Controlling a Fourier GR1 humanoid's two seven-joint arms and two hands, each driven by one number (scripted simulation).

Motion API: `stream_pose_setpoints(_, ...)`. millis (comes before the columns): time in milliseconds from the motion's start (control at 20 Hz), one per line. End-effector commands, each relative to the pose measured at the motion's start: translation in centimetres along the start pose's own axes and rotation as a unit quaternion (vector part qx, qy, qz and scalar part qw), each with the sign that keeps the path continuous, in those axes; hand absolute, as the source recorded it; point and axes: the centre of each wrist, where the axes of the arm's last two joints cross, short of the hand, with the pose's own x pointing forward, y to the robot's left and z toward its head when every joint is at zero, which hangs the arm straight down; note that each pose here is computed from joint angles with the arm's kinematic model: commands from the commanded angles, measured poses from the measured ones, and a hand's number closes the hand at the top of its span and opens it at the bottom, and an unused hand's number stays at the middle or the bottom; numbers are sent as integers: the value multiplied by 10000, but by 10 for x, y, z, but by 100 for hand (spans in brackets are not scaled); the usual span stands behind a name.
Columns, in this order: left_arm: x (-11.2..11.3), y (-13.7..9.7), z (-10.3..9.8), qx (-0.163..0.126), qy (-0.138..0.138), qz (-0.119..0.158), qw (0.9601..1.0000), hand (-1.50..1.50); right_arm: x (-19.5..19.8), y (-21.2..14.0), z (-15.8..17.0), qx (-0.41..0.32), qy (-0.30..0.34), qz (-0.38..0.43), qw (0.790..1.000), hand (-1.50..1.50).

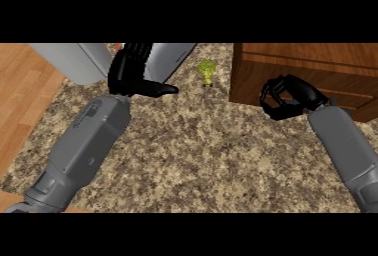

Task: Pick up the cup, place it into the drawer and close the drawer

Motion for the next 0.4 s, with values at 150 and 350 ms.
stream_pose_setpoints(150, -3, 4, 7, -76, 70, 103, 9999, -150, 57, -88, 3, -1287, -124, 489, 9904, 150)
stream_pose_setpoints(350, -5, 7, 12, -119, 72, 166, 9998, -150, 53, -95, 13, -1244, -46, 487, 9910, 150)
